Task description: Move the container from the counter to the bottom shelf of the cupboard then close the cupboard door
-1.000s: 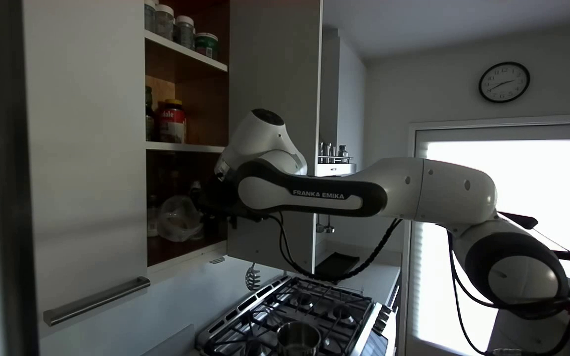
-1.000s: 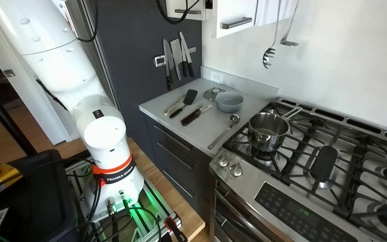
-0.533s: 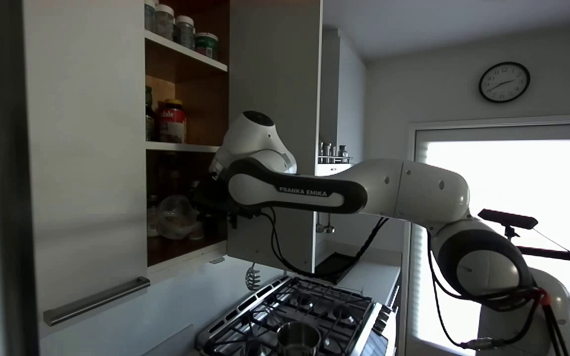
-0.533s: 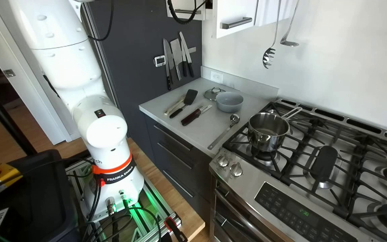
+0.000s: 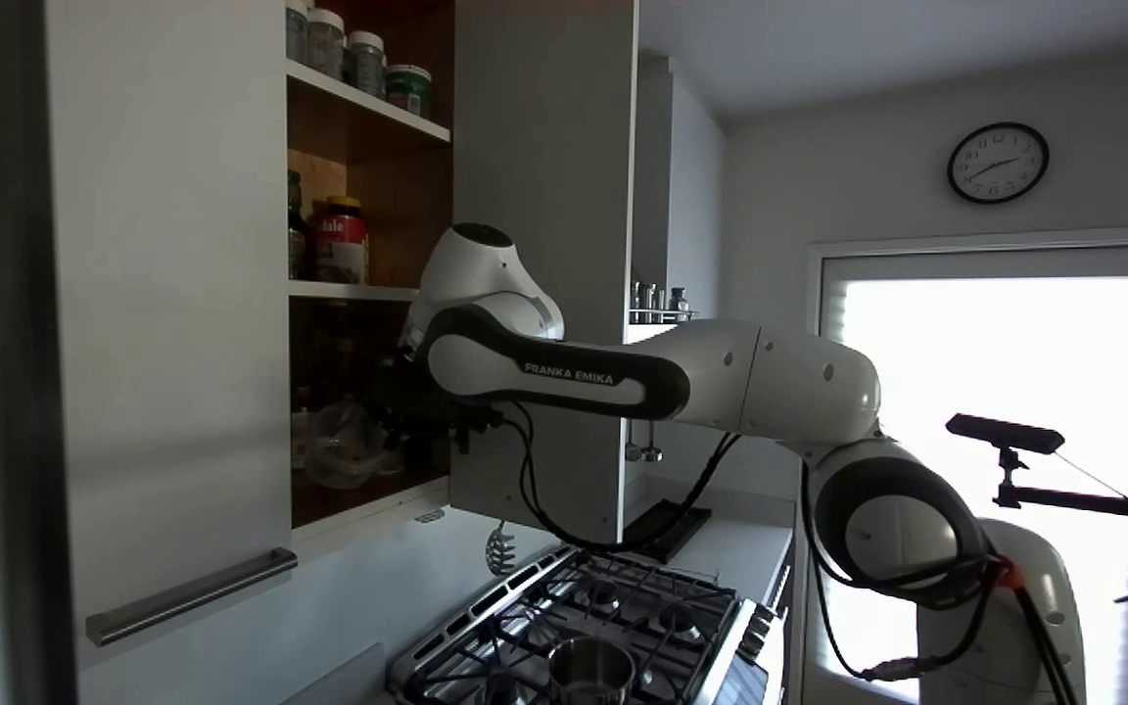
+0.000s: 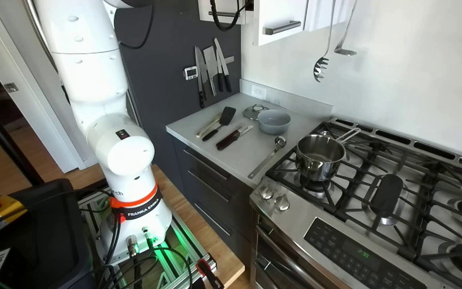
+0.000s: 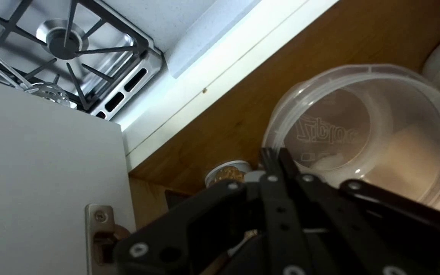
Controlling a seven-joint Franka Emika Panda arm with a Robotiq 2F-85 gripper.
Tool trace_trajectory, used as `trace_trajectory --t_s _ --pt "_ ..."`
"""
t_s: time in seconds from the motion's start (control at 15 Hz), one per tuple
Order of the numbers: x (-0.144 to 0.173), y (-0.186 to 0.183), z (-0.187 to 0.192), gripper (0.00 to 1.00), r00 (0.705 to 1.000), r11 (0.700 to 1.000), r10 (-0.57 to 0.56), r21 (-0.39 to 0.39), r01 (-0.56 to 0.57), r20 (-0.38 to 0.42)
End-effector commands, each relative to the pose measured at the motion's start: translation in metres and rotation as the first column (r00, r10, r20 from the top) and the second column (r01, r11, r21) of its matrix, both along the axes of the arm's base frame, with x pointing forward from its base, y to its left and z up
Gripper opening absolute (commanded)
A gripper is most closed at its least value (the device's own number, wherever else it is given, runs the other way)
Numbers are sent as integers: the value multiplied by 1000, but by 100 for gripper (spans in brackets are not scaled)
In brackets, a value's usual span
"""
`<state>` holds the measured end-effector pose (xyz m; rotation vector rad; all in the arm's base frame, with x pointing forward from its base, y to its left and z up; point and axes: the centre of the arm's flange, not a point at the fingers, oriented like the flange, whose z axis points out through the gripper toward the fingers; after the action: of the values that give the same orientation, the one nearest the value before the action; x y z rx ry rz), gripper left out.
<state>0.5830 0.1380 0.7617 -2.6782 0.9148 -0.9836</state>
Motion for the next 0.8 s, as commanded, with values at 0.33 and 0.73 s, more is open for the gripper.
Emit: trace_trajectory --t_s 0.33,0.73 --pt "28 1 -3 27 998 1000 -16 13 17 -67" --pt "32 -1 -2 61 998 1000 -23 10 23 -51"
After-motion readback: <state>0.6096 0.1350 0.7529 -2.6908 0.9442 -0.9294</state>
